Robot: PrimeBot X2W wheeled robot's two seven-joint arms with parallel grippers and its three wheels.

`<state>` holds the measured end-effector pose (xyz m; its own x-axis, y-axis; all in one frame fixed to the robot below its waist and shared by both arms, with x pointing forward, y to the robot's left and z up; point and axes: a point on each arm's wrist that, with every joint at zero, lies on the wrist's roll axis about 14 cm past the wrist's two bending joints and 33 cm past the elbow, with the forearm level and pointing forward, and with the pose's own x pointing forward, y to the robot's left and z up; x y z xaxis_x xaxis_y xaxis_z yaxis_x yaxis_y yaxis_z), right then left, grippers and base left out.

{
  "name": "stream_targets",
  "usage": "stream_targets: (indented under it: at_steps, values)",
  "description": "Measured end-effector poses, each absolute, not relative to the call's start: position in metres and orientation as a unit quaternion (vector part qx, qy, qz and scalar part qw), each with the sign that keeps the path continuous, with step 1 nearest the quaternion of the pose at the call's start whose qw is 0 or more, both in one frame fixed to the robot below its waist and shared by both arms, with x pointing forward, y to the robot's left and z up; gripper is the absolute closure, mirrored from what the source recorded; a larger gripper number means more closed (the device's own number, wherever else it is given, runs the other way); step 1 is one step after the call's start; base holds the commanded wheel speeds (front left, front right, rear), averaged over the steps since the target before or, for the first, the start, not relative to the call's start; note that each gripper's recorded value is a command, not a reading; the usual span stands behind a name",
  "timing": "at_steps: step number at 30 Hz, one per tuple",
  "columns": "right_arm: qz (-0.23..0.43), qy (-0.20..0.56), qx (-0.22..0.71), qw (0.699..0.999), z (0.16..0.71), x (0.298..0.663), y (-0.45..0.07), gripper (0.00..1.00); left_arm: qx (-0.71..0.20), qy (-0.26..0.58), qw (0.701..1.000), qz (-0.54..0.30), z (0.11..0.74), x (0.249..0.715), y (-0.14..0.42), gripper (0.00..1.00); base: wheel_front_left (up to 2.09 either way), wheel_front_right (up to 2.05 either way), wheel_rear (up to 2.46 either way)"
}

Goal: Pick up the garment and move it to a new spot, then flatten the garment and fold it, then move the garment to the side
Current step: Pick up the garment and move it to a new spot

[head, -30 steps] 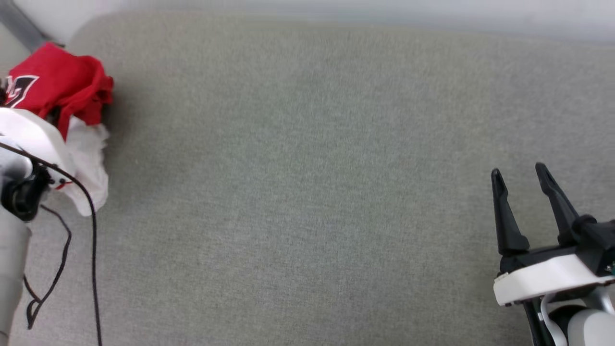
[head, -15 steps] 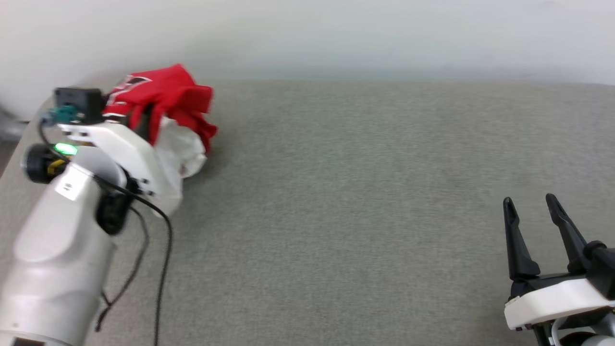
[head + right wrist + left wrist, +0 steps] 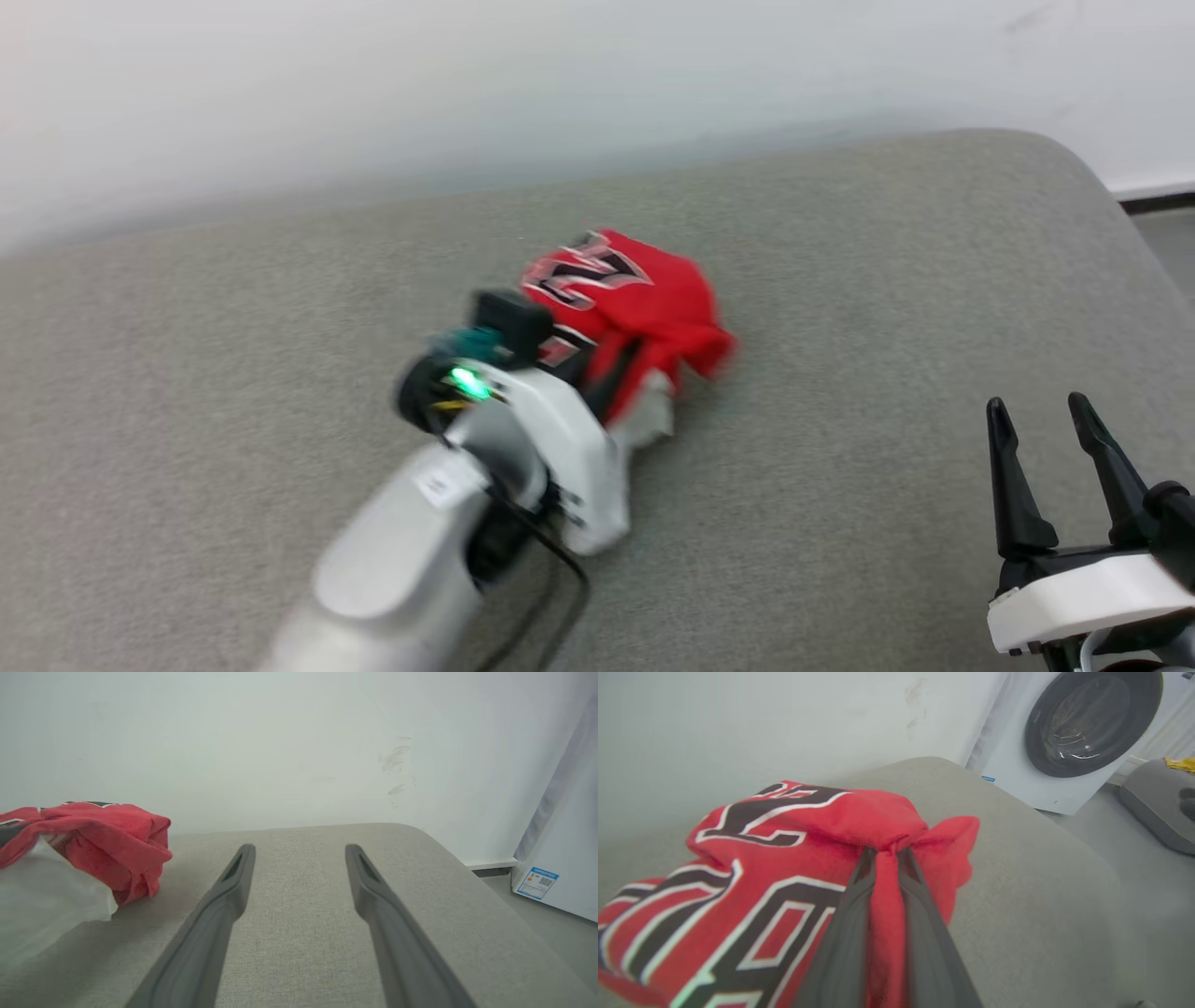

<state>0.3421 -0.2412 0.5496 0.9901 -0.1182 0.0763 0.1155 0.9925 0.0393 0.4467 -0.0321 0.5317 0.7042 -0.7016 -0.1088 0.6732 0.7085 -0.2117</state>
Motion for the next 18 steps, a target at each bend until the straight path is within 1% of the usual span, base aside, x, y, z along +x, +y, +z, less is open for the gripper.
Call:
stream_targets:
  at_steps: [4, 8, 13, 15, 18]
  values:
    - [-0.080, -0.038, 0.020, 0.996, 0.548, 0.332, -0.253, 0.00, -0.074, 0.106, 0.878, -0.461, 0.525, 0.404, -0.094, 1.00, 0.00, 0.00, 0.00]
    - [-0.090, -0.029, 0.022, 0.995, 0.541, 0.331, -0.259, 0.00, -0.068, 0.140, 0.841, -0.518, 0.505, 0.368, -0.127, 1.00, 0.00, 0.00, 0.00]
    - [-0.097, -0.018, 0.024, 0.995, 0.531, 0.335, -0.262, 0.00, -0.048, 0.203, 0.800, -0.562, 0.460, 0.326, -0.140, 1.00, 0.00, 0.00, 0.00]
    - [-0.098, -0.012, 0.025, 0.995, 0.526, 0.337, -0.263, 0.00, -0.040, 0.223, 0.790, -0.570, 0.444, 0.316, -0.138, 1.00, 0.00, 0.00, 0.00]
    - [-0.096, -0.006, 0.026, 0.995, 0.521, 0.341, -0.262, 0.00, -0.032, 0.236, 0.782, -0.576, 0.431, 0.308, -0.133, 1.00, 0.00, 0.00, 0.00]
